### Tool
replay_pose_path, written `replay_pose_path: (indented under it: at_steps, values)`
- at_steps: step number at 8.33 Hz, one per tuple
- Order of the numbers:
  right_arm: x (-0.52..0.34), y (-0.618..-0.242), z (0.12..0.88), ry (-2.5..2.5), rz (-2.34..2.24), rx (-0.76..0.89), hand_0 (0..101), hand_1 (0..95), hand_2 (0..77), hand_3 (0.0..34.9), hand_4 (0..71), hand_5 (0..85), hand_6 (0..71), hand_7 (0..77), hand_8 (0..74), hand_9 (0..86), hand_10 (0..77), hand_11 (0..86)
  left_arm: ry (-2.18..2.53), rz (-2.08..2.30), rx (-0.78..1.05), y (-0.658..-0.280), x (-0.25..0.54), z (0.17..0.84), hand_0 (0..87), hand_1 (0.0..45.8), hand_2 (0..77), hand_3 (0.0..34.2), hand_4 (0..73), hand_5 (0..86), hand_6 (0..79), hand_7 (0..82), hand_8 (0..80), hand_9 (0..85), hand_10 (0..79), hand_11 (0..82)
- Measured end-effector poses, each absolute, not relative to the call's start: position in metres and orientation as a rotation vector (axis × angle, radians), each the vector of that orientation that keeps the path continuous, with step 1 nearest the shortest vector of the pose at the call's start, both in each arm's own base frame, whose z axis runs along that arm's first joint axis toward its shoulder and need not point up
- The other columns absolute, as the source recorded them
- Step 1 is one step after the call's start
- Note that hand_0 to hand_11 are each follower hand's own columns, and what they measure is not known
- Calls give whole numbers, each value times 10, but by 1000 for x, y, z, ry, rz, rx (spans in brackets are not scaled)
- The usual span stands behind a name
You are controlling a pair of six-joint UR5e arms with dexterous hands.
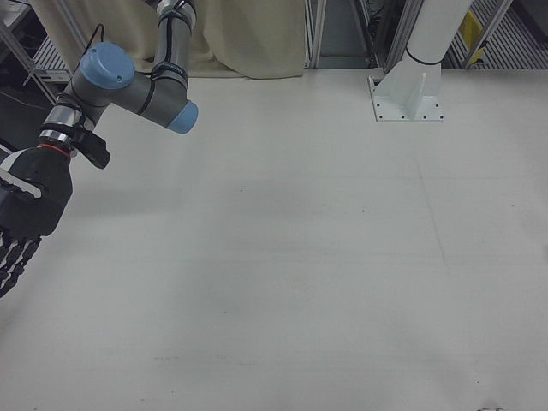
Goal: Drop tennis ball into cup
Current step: 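Withdraw the open left hand away from the mug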
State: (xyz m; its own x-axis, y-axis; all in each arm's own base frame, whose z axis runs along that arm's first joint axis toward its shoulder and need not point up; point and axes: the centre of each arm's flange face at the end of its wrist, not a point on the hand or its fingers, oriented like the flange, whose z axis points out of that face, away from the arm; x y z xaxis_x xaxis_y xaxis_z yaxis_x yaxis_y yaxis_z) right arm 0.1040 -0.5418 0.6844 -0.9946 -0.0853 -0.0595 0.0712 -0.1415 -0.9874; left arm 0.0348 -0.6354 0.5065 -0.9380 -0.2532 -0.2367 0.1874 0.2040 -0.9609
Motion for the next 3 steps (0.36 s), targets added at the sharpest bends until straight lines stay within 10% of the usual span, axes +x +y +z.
replay_pose_path:
  at_steps: [3]
  values:
    - [104,-542,685,1987,-2298,-16,0,5,5,0,0,0,0,0,0,0,0,5,2080,-1940,27,-616,-29,556,552,284,87,0,11,33,0,104,0,11,0,0]
